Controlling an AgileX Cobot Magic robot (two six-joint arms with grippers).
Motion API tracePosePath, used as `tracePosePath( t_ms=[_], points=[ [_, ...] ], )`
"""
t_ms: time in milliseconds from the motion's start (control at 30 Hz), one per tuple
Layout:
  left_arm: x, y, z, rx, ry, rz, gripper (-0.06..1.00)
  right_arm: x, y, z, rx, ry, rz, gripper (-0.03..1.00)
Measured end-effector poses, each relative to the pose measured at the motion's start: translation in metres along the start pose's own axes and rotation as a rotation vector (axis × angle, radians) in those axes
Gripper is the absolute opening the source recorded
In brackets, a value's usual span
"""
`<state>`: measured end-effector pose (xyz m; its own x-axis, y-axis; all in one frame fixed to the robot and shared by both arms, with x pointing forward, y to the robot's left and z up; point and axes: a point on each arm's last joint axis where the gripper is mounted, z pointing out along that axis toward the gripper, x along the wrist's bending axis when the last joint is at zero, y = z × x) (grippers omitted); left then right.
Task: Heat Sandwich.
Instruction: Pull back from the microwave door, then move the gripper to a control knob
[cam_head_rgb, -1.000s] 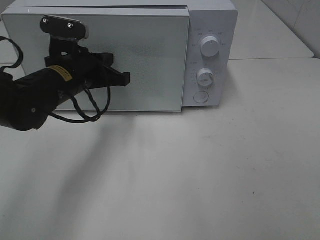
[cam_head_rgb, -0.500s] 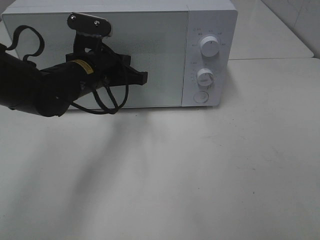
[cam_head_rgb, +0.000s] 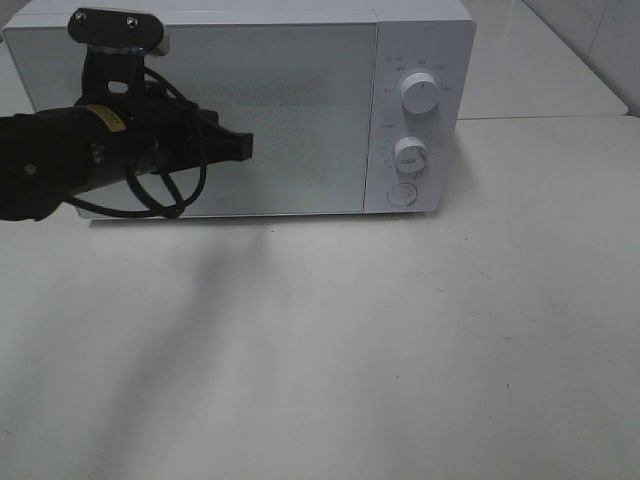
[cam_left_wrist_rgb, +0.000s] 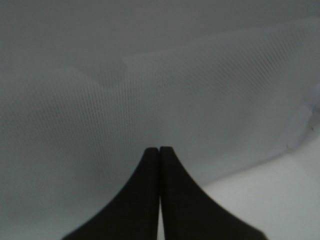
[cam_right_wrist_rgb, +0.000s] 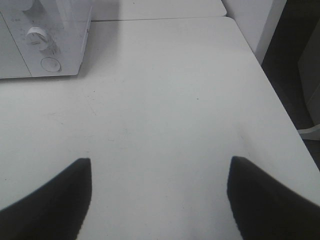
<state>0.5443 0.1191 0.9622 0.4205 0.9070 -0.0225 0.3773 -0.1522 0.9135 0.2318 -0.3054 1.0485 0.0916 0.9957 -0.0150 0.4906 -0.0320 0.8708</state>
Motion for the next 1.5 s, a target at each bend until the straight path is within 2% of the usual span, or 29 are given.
tracePosePath(
  t_ms=[67,100,133,167,233,300,333,433,533,633,700,733,800,867,900,1033,1067,1200,1300,1500],
  points=[
    [-0.001,-0.003,-0.01,0.081,-0.019,-0.006,0.05,0.0,0.0,0.0,0.0,0.0,0.0,0.74],
    [-0.002,-0.004,-0.015,0.128,-0.032,-0.007,0.12,0.0,0.0,0.0,0.0,0.0,0.0,0.74],
    [-0.004,-0.008,-0.025,0.232,-0.06,-0.009,0.34,0.0,0.0,0.0,0.0,0.0,0.0,0.74],
    [-0.004,-0.008,-0.025,0.232,-0.06,-0.009,0.34,0.0,0.0,0.0,0.0,0.0,0.0,0.74],
    [-0.006,-0.008,-0.035,0.308,-0.085,-0.01,0.66,0.0,0.0,0.0,0.0,0.0,0.0,0.74],
    [-0.008,-0.007,-0.05,0.405,-0.118,-0.007,0.9,0.0,0.0,0.0,0.0,0.0,0.0,0.74],
    [-0.008,-0.007,-0.05,0.405,-0.118,-0.007,0.9,0.0,0.0,0.0,0.0,0.0,0.0,0.74],
    [-0.009,-0.003,-0.073,0.501,-0.156,0.028,0.95,0.0,0.0,0.0,0.0,0.0,0.0,0.74],
    [-0.008,0.002,-0.087,0.528,-0.167,0.062,0.95,0.0,0.0,0.0,0.0,0.0,0.0,0.74],
    [-0.002,0.007,-0.105,0.58,-0.15,0.042,0.96,0.0,0.0,0.0,0.0,0.0,0.0,0.74],
    [0.008,0.011,-0.117,0.61,-0.116,0.008,0.96,0.0,0.0,0.0,0.0,0.0,0.0,0.74],
    [0.022,0.014,-0.128,0.632,-0.069,-0.031,0.96,0.0,0.0,0.0,0.0,0.0,0.0,0.74],
    [0.028,0.015,-0.133,0.64,-0.052,-0.049,0.96,0.0,0.0,0.0,0.0,0.0,0.0,0.74],
    [0.043,0.016,-0.143,0.662,-0.003,-0.098,0.96,0.0,0.0,0.0,0.0,0.0,0.0,0.74],
    [0.057,0.015,-0.155,0.701,0.042,-0.144,0.96,0.0,0.0,0.0,0.0,0.0,0.0,0.74],
    [0.072,0.013,-0.172,0.754,0.093,-0.207,0.96,0.0,0.0,0.0,0.0,0.0,0.0,0.74],
    [0.08,0.013,-0.184,0.777,0.125,-0.252,0.96,0.0,0.0,0.0,0.0,0.0,0.0,0.74],
    [0.086,0.013,-0.207,0.802,0.166,-0.313,0.96,0.0,0.0,0.0,0.0,0.0,0.0,0.74],
    [0.085,0.014,-0.221,0.811,0.18,-0.325,0.96,0.0,0.0,0.0,0.0,0.0,0.0,0.74],
    [0.072,-0.001,-0.263,0.761,0.204,-0.32,0.96,0.0,0.0,0.0,0.0,0.0,0.0,0.74]
  ],
)
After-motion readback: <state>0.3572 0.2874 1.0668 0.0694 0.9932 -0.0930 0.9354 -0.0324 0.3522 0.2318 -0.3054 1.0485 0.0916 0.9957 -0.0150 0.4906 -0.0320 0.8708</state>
